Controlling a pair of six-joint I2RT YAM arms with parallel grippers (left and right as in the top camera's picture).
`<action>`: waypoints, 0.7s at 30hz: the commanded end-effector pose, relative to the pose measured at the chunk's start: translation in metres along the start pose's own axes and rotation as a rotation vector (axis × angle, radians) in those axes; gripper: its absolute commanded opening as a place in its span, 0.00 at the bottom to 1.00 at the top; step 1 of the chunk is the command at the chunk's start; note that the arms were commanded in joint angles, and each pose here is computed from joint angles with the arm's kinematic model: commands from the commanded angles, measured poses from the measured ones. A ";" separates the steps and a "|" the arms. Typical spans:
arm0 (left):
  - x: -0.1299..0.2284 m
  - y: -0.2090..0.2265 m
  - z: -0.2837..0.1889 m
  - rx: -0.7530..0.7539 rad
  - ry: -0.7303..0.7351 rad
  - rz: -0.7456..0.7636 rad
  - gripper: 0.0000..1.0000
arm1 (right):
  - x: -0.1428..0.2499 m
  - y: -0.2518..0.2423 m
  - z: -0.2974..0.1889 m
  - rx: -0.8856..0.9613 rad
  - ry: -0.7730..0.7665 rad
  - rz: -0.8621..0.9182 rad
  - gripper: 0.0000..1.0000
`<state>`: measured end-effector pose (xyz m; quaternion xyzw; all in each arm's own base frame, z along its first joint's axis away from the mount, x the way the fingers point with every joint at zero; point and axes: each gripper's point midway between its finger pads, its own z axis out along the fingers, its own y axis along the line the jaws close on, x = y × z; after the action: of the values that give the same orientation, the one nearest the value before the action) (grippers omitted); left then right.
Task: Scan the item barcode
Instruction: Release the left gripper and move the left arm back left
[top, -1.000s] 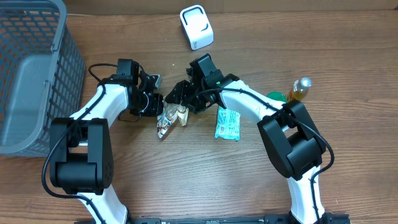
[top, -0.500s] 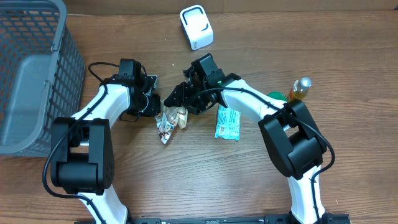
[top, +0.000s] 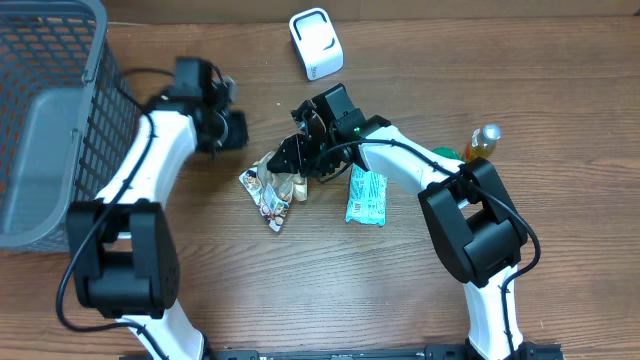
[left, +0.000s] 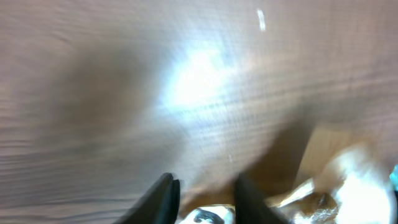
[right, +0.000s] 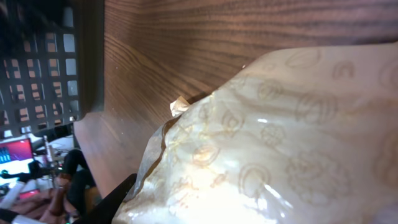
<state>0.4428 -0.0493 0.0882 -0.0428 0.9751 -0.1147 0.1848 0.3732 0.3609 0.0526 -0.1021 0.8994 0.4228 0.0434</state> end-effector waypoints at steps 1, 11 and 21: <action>-0.041 0.033 -0.041 -0.115 -0.149 -0.115 0.39 | -0.015 0.023 -0.022 -0.036 -0.051 -0.183 0.46; -0.042 0.062 -0.046 -0.194 -0.161 -0.155 1.00 | -0.016 0.030 -0.028 -0.041 -0.062 -0.231 0.46; -0.042 0.061 -0.045 -0.193 -0.160 -0.153 1.00 | -0.027 0.048 -0.038 -0.068 -0.106 -0.293 0.31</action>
<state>0.4602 0.0258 0.1216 -0.1416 0.9602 -0.0323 0.2384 0.3817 0.3600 0.0698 -0.1840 0.8794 0.4264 0.1044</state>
